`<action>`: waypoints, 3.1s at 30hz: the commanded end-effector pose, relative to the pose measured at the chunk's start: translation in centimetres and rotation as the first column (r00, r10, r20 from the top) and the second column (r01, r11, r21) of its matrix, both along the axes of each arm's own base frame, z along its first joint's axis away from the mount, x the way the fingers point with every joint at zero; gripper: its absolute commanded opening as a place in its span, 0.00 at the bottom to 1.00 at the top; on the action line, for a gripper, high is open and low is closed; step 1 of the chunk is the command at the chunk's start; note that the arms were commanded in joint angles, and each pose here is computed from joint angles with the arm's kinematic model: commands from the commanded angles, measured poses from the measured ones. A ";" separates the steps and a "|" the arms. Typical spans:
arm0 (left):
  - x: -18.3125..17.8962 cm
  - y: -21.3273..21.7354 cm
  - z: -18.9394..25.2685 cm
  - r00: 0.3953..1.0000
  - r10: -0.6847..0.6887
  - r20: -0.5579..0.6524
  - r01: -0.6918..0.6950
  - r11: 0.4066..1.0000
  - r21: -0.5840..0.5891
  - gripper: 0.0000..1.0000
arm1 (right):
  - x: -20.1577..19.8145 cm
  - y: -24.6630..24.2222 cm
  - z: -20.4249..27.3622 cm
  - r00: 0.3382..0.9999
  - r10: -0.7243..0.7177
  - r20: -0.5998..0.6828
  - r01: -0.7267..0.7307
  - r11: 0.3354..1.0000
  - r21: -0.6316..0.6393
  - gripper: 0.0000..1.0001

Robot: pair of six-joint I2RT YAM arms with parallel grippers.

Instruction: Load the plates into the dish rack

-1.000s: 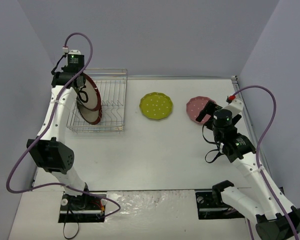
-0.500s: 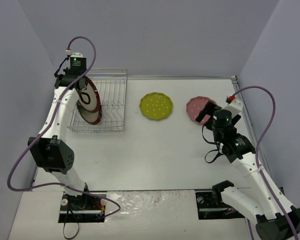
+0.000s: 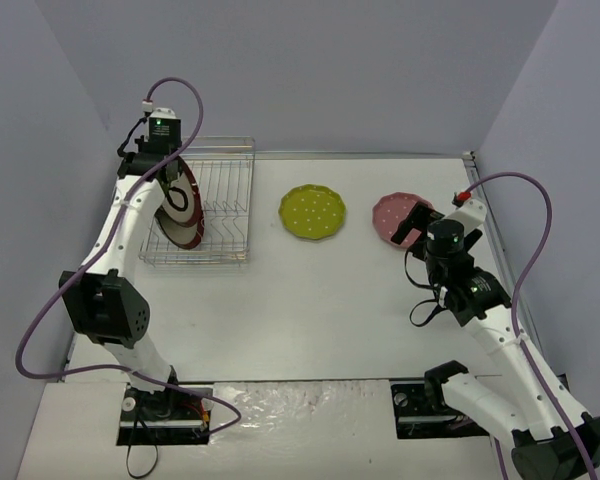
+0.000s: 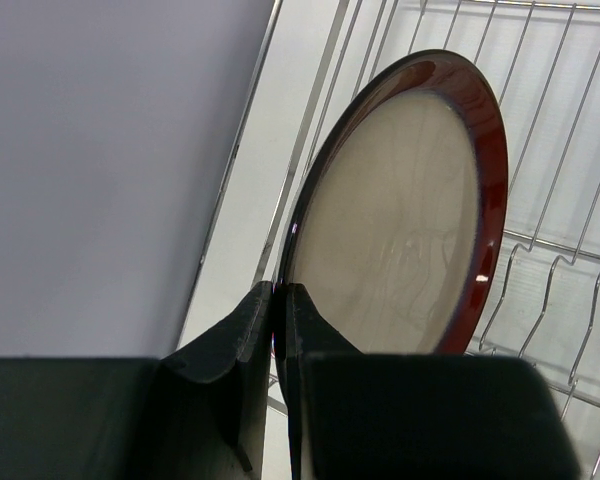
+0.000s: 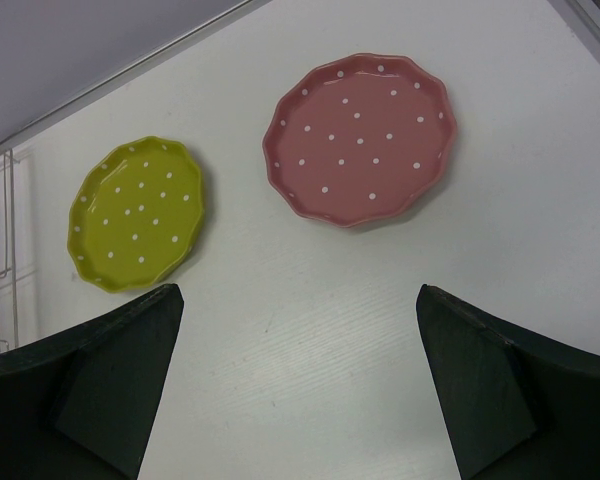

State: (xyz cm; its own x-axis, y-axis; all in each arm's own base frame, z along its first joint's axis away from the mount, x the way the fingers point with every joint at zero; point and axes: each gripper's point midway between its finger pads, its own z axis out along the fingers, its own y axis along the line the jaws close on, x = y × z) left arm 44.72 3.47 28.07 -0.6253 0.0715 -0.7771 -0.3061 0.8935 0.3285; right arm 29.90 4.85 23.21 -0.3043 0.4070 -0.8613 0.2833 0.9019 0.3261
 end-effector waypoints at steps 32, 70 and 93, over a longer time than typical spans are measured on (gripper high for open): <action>-0.1 0.4 6.3 0.983 0.037 0.178 -0.082 0.964 0.252 0.00 | 0.4 0.1 2.0 0.996 -0.010 0.084 0.006 0.999 0.047 1.00; -0.6 0.9 5.1 0.985 0.089 0.146 -0.142 0.903 0.406 0.00 | 0.3 0.4 1.5 0.997 -0.002 0.073 -0.002 0.998 0.055 1.00; -1.1 1.5 6.0 0.976 0.108 0.191 -0.178 0.897 0.404 0.00 | 0.5 0.4 1.4 0.998 0.000 0.069 -0.004 0.999 0.052 1.00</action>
State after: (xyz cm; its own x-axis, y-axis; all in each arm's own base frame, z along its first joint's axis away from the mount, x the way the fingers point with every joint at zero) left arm 45.98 2.40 28.49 -0.5815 0.3612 -0.7290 -0.3535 0.6949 0.6263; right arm 29.51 5.15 23.36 -0.2974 0.4316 -0.8516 0.2693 0.8937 0.3589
